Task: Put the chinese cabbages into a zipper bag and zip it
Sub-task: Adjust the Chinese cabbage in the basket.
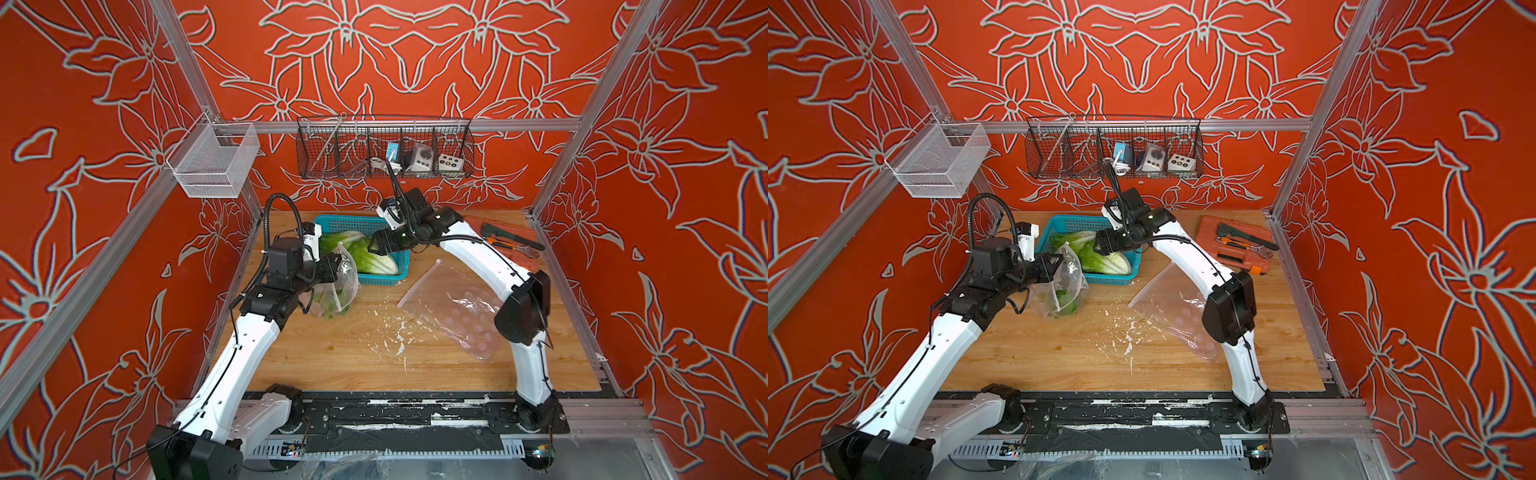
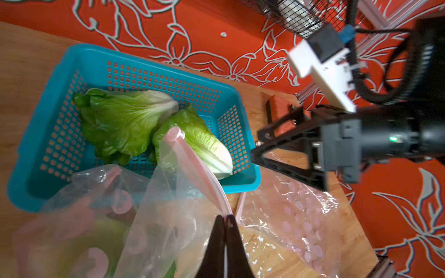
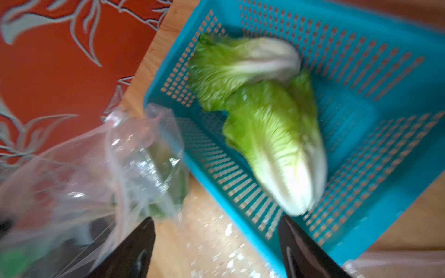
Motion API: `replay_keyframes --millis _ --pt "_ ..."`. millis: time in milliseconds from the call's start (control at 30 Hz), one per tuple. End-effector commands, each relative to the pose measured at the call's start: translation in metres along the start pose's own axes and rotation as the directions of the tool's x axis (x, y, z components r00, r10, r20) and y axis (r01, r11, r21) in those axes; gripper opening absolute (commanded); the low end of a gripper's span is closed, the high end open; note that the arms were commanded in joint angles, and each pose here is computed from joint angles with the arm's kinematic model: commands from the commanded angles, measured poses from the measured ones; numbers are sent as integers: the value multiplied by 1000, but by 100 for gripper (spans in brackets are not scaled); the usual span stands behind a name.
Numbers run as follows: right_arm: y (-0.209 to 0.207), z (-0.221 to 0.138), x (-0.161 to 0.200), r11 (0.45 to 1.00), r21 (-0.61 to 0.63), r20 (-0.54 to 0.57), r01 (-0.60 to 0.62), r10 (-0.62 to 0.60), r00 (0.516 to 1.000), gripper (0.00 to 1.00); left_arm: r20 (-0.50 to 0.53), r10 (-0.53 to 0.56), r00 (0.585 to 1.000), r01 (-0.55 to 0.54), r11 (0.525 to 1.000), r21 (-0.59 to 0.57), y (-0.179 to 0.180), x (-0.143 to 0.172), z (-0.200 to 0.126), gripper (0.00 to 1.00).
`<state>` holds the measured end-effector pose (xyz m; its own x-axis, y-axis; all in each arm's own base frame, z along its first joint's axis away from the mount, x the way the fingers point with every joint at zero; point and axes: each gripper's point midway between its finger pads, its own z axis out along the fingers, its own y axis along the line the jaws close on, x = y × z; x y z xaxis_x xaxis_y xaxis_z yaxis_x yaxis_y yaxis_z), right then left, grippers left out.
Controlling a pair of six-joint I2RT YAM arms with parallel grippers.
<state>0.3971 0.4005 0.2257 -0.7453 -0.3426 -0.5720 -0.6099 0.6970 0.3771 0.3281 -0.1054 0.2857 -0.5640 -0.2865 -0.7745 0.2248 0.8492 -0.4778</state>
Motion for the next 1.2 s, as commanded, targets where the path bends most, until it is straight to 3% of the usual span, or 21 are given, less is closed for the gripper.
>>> replay_keyframes --millis 0,200,400,433,567,667,767,867,1000,1033,1100,1167 --pt "-37 30 31 968 191 -187 163 -127 974 96 64 23 998 -28 997 78 -23 -23 -13 0" --pt "-64 73 36 931 245 -255 271 -208 944 99 158 75 985 -87 994 72 -42 -53 -47 0" --pt "-81 114 43 913 271 -259 305 -236 937 94 164 74 984 -88 993 77 -45 -57 -50 0" --pt "-83 118 43 913 279 -256 297 -228 939 89 159 69 985 -82 994 77 -44 -54 -49 0" --pt "-73 103 24 946 262 -173 192 -149 973 40 155 67 986 -80 994 75 -42 -51 -48 0" --pt "-45 76 -4 977 184 -24 110 -108 994 28 152 70 986 -81 994 67 -39 -49 -46 0" --pt "-28 46 -33 992 121 196 18 -41 980 16 149 61 987 -74 994 80 -40 -47 -44 0" --pt "-36 22 -62 986 57 453 -155 112 884 14 146 56 988 -70 994 88 -41 -47 -43 0" --pt "-75 9 -80 908 -148 722 -392 371 585 19 141 54 989 -68 993 96 -43 -46 -43 0" --pt "-83 10 -80 888 -171 744 -428 401 534 22 140 51 989 -65 993 98 -43 -46 -43 0" --pt "-101 19 -77 836 -197 761 -512 459 458 46 139 47 989 -61 993 101 -43 -45 -44 0" --pt "-108 27 -70 806 -187 750 -562 486 448 60 139 45 989 -59 993 98 -42 -43 -44 0"
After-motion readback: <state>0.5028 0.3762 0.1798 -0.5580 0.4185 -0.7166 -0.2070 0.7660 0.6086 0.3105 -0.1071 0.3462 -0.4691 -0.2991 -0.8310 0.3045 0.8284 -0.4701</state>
